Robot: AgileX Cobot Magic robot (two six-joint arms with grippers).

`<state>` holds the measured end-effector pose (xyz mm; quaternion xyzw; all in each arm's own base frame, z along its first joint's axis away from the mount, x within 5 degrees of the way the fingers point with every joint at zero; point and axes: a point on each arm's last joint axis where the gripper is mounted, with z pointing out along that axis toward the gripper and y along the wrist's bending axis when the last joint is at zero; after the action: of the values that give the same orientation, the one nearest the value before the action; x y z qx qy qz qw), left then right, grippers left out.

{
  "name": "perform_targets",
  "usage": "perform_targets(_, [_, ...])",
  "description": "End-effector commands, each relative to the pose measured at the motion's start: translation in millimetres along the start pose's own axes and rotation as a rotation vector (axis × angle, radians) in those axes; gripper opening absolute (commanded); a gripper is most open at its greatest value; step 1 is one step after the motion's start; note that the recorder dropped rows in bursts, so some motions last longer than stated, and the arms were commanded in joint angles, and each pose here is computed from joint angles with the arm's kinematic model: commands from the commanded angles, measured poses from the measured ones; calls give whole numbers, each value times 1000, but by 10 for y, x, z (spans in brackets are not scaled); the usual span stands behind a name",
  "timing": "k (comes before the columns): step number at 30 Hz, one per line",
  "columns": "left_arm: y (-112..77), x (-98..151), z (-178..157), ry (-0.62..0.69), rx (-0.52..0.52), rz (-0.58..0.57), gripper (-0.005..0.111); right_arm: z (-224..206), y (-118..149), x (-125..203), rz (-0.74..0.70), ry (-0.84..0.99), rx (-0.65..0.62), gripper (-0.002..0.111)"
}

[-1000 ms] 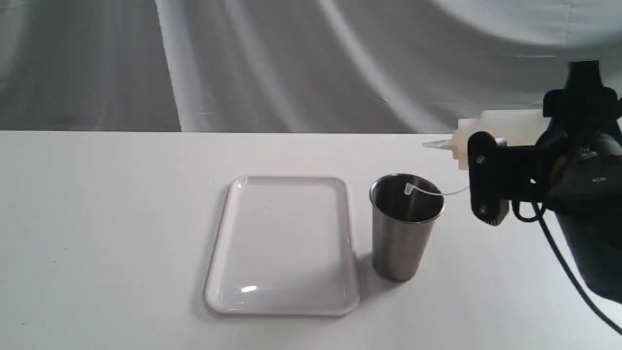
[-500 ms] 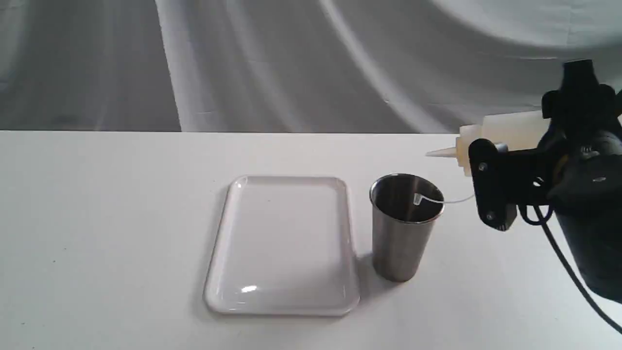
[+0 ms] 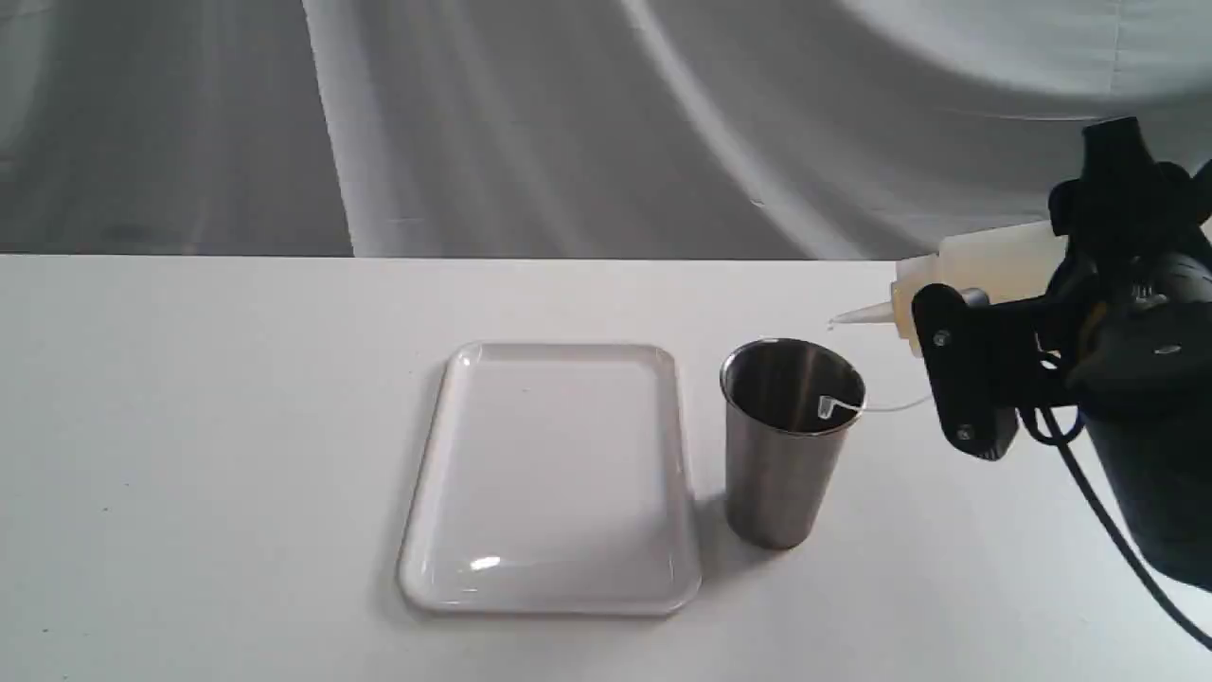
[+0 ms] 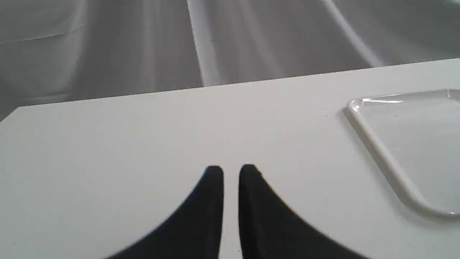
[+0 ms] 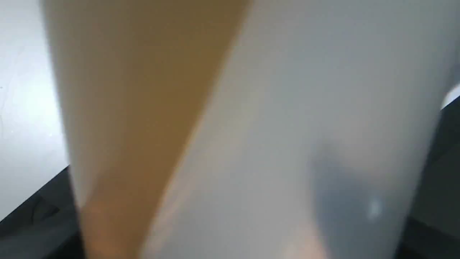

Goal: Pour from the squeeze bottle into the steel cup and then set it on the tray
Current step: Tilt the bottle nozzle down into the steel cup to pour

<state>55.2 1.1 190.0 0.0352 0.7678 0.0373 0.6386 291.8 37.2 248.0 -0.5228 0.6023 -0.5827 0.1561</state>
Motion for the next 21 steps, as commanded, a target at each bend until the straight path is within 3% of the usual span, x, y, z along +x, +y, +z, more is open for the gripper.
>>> perform_targets(1, [-1, 6, 0, -8, 0, 1, 8, 0, -50, 46, -13, 24, 33, 0])
perform_targets(21, [-1, 6, 0, -8, 0, 1, 8, 0, -50, 46, -75, 25, 32, 0])
